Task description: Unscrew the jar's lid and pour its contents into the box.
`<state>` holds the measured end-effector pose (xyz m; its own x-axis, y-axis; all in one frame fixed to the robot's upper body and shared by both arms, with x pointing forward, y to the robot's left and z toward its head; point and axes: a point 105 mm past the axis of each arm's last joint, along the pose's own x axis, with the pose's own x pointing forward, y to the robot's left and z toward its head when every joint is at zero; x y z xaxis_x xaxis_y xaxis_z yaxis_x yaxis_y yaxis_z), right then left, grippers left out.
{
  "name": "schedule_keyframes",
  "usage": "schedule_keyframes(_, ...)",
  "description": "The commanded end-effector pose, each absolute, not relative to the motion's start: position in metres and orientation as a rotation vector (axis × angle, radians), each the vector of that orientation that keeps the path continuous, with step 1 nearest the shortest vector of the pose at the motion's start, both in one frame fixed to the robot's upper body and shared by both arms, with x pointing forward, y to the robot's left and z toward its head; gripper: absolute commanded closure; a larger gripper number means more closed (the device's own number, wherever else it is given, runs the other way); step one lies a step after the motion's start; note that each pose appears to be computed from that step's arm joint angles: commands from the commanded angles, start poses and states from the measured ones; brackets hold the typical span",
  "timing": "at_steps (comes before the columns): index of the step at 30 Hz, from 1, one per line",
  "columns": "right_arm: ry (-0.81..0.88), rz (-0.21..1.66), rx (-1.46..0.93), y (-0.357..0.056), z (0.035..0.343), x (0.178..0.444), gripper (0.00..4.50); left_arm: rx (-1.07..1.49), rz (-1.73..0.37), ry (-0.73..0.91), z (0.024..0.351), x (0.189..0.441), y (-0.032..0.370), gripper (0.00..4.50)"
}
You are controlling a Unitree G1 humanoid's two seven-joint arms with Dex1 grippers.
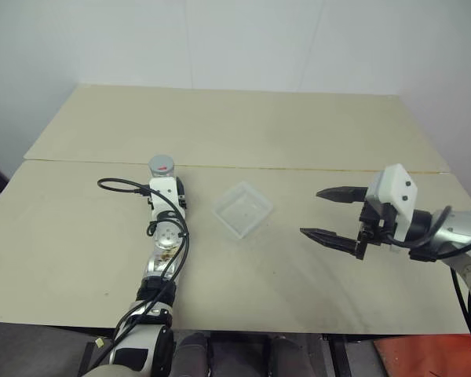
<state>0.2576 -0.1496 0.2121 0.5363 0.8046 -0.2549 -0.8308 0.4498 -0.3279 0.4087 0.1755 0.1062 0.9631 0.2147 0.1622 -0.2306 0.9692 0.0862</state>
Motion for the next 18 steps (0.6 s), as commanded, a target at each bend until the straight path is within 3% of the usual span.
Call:
schedule_keyframes(1, 0.029, 1.029, -0.468, -0.146, 0.221, 0.252, 0.0, 0.122, 0.207, -0.232, 0.126, 0.412, 0.171, 2.11)
schedule_keyframes(5, 0.015, 1.038, -0.469, -0.143, 0.223, 0.252, 0.0, 0.097, 0.121, -0.252, 0.136, 0.413, 0.169, 2.11)
schedule_keyframes(9, -0.023, 1.054, -0.457, -0.136, 0.23, 0.257, 0.0, 0.057, -0.101, -0.262, 0.159, 0.41, 0.167, 2.11)
schedule_keyframes(13, -0.057, 1.068, -0.44, -0.125, 0.236, 0.265, 0.0, 0.044, -0.41, -0.227, 0.181, 0.399, 0.163, 2.11)
schedule_keyframes(18, -0.13, 1.082, -0.373, -0.099, 0.252, 0.284, 0.0, 0.127, -0.866, -0.144, 0.193, 0.366, 0.155, 2.11)
